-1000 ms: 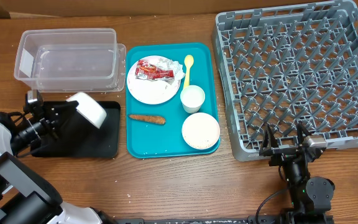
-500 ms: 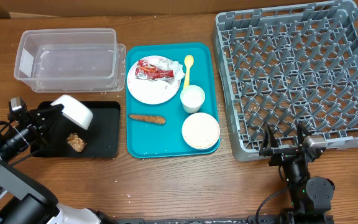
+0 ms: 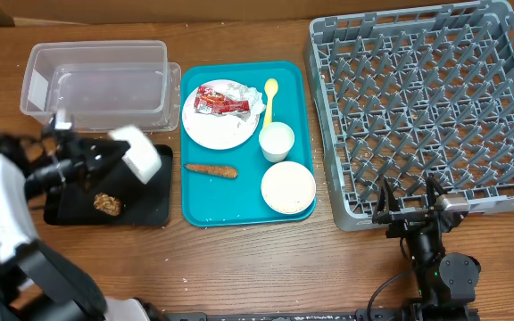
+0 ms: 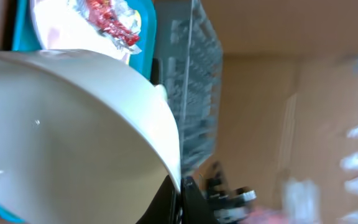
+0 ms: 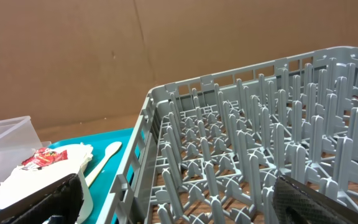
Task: Sort waste into correct bins and load items into the dishwasher
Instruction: 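Carry the empty white bowl back and set it on the teal tray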
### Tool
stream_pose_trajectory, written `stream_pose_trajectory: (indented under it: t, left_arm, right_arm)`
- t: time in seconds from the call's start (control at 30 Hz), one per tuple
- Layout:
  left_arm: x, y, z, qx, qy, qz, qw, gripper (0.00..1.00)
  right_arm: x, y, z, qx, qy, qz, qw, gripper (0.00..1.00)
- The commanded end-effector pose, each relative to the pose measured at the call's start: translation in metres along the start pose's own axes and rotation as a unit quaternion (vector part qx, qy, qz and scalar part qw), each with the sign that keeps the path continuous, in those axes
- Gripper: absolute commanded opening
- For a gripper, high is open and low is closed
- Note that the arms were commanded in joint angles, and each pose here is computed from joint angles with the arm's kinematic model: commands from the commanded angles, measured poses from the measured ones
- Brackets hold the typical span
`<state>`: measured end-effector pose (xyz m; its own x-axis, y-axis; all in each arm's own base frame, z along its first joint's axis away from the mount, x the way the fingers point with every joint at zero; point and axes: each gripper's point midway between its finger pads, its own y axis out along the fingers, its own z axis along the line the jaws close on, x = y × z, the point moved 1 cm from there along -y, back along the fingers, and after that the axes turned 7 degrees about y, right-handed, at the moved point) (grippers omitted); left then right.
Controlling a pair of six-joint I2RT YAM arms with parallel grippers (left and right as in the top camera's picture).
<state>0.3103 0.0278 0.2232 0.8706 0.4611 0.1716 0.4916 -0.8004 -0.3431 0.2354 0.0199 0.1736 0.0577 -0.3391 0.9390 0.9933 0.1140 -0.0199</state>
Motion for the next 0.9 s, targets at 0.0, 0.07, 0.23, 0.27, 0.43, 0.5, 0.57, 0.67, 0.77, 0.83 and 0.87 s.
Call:
stream_pose_trajectory:
  t: [0.0,0.07,0.23,0.27,0.43,0.5,0.57,0.67,0.77,0.83,0.87]
  left_arm:
    - [-0.008,0.018,-0.015,0.168,0.048,0.036,0.984,0.04]
    - [-0.01,0.032,-0.017,0.259,0.067,0.033,0.963,0.04]
    - [-0.04,0.104,-0.044,0.383,0.162,0.031,0.909,0.04]
    - [-0.052,0.118,-0.045,0.397,0.173,0.041,0.901,0.04]
    - [-0.107,0.177,-0.033,0.427,0.201,0.119,0.874,0.04]
    - [-0.118,0.189,-0.021,0.447,0.207,0.139,0.859,0.04]
    - [-0.127,0.2,-0.006,0.463,0.208,0.162,0.846,0.04]
    - [-0.136,0.206,0.01,0.477,0.193,0.192,0.836,0.04]
    - [-0.147,0.202,0.034,0.509,0.17,0.231,0.812,0.04]
    - [-0.151,0.202,0.043,0.521,0.161,0.245,0.802,0.04]
    - [-0.154,0.202,0.047,0.524,0.156,0.252,0.798,0.04]
  right_arm:
    - [-0.001,0.0,-0.001,0.0,-0.001,-0.002,1.0,1.0]
    - [-0.001,0.0,-0.001,0.0,-0.001,-0.002,1.0,1.0]
    - [-0.001,0.0,-0.001,0.0,-0.001,-0.002,1.0,1.0]
    - [-0.001,0.0,-0.001,0.0,-0.001,-0.002,1.0,1.0]
    - [-0.001,0.0,-0.001,0.0,-0.001,-0.002,1.0,1.0]
    - [-0.001,0.0,-0.001,0.0,-0.001,-0.002,1.0,1.0]
    - [-0.001,0.0,-0.001,0.0,-0.001,-0.002,1.0,1.0]
    - [-0.001,0.0,-0.001,0.0,-0.001,-0.002,1.0,1.0]
    - [-0.001,0.0,-0.001,-0.001,-0.001,-0.002,1.0,1.0]
    - [-0.001,0.0,-0.001,0.0,-0.001,-0.002,1.0,1.0]
    - [-0.001,0.0,-0.001,0.0,-0.001,-0.002,1.0,1.0]
